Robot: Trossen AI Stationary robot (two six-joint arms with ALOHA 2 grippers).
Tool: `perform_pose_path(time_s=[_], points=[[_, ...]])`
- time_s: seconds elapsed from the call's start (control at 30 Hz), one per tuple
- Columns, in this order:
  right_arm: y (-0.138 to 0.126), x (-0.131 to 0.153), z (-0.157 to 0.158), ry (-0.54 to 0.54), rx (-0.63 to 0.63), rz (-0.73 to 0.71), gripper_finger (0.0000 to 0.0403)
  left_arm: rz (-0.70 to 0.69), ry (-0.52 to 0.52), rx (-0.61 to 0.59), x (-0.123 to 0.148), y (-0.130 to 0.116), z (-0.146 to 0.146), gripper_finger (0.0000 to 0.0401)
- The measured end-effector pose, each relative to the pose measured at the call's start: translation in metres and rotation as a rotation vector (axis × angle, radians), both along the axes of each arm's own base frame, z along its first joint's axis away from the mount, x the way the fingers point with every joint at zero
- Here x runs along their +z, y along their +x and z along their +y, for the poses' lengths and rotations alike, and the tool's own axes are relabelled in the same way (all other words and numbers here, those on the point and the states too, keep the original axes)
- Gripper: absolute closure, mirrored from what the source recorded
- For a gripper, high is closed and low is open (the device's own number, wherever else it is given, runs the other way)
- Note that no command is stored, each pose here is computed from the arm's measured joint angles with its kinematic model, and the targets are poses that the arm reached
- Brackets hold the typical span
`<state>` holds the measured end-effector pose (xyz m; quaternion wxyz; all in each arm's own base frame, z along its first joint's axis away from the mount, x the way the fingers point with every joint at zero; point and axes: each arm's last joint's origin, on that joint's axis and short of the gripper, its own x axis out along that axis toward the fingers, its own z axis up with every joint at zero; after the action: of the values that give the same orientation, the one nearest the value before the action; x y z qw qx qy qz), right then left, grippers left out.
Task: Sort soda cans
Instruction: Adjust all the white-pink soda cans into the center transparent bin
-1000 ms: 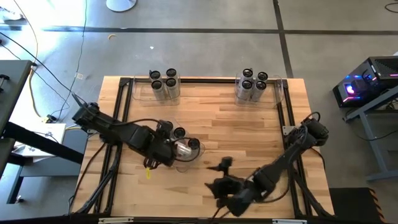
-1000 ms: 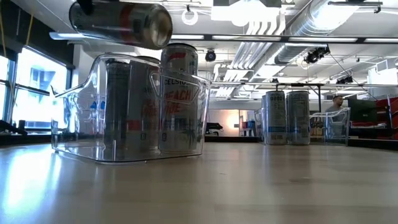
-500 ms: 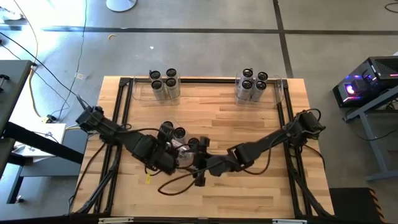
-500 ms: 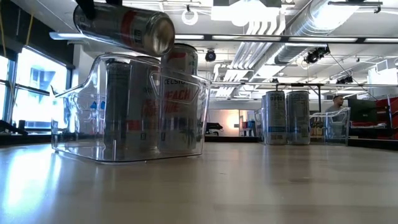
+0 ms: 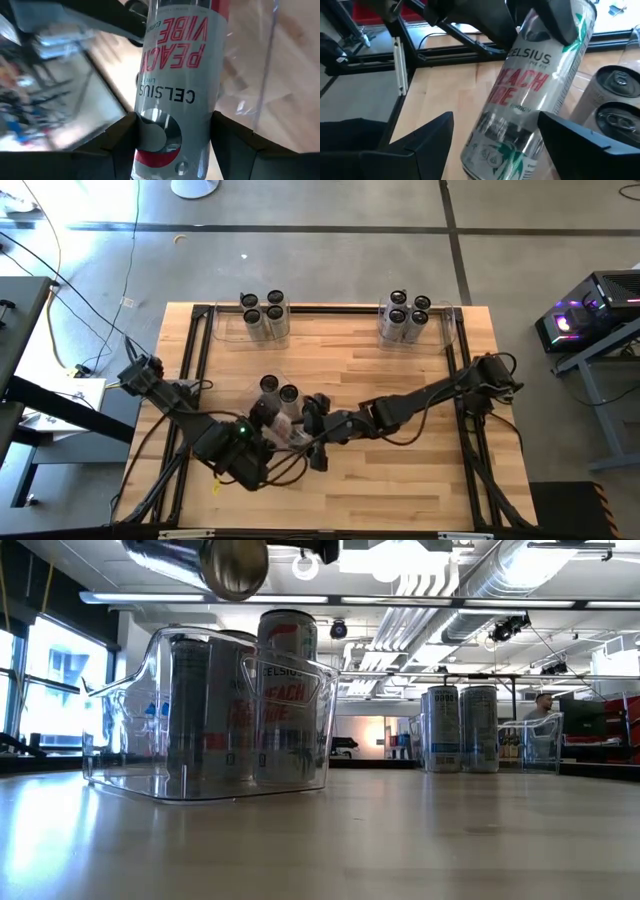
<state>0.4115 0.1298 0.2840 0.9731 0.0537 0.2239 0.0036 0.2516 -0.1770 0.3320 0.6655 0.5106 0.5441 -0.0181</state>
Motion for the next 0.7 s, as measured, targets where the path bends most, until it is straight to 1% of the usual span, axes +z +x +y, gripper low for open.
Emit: perform_pose_path(time_s=[0.13,0.33,0.63,0.7], points=[[0.002,0.000,-0.008,-0.007,-0.016,-0.001,0.0114,0.006,0.074,-0.066,0.001,-0.003,-0.004,0.0197],[0.004,0.000,-0.015,-0.006,-0.045,0.005,0.0114,0.015,0.114,-0.094,0.001,-0.002,-0.002,0.0197],[-0.015,0.020,-0.009,-0.128,-0.150,-0.021,0.0114,-0.074,0.152,-0.079,0.004,0.003,-0.002,0.0197],[-0.016,0.022,-0.010,-0.149,-0.171,-0.020,0.0114,-0.074,0.159,-0.079,0.004,0.002,-0.001,0.0197]])
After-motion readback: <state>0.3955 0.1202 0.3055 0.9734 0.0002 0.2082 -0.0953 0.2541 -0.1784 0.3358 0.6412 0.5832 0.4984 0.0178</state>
